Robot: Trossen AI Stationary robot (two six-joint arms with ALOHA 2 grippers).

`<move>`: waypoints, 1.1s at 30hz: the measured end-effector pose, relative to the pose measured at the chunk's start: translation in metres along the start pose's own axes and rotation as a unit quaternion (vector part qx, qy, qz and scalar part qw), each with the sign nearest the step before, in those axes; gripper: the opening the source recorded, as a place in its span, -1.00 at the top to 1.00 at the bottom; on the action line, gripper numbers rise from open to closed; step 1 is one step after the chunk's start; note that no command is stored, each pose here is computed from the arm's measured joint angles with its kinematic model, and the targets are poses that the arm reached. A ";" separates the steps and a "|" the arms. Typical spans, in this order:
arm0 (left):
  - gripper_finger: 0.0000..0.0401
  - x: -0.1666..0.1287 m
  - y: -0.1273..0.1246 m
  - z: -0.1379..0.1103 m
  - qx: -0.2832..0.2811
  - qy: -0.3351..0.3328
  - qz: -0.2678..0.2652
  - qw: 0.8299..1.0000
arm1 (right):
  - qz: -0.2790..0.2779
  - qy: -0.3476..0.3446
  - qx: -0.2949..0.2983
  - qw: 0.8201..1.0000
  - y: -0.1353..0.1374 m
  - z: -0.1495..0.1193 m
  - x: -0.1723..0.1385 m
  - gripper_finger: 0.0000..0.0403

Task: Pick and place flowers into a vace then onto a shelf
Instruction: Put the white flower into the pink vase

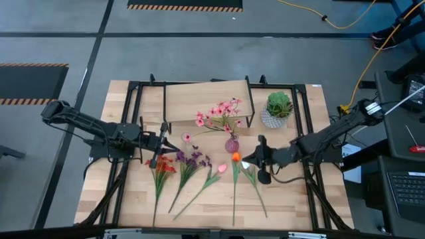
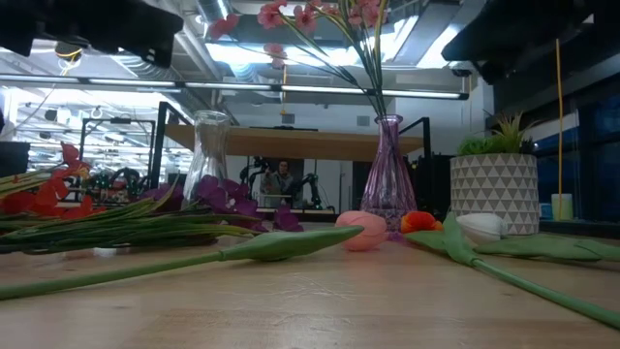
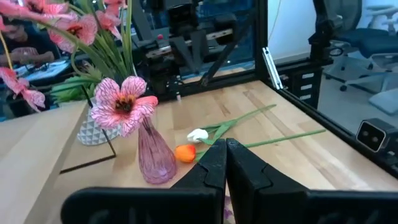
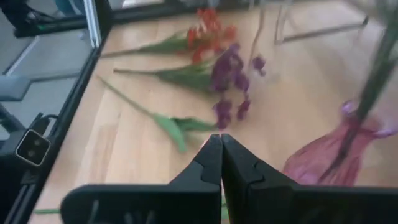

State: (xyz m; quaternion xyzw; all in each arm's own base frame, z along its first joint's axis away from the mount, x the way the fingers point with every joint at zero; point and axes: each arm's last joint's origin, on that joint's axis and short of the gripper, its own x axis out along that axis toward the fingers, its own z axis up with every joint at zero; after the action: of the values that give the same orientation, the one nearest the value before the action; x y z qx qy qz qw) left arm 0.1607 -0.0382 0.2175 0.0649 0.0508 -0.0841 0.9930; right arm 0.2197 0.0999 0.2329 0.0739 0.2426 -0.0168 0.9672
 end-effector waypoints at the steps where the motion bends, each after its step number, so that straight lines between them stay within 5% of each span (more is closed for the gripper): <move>1: 0.98 0.000 -0.001 0.000 -0.005 0.000 0.001 1.000 | -0.005 0.014 0.008 1.000 0.006 0.001 0.002 0.99; 14: 0.98 -0.001 -0.010 0.002 -0.002 -0.005 -0.019 1.000 | -0.090 0.108 0.044 0.989 0.078 0.009 0.013 0.99; 23: 0.98 -0.001 -0.010 0.001 -0.001 -0.002 -0.019 1.000 | -0.178 0.198 0.109 0.958 0.080 0.001 0.011 0.99; 33: 0.98 -0.001 -0.010 0.001 -0.002 -0.002 -0.019 1.000 | -0.186 0.216 0.172 0.943 0.079 -0.007 0.012 0.90</move>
State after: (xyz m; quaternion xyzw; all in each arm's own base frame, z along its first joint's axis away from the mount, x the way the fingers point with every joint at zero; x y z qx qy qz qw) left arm 0.1580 -0.0478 0.2175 0.0618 0.0499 -0.1034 0.9915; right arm 0.2326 0.1790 0.2319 0.1943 0.4483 -0.2217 0.8439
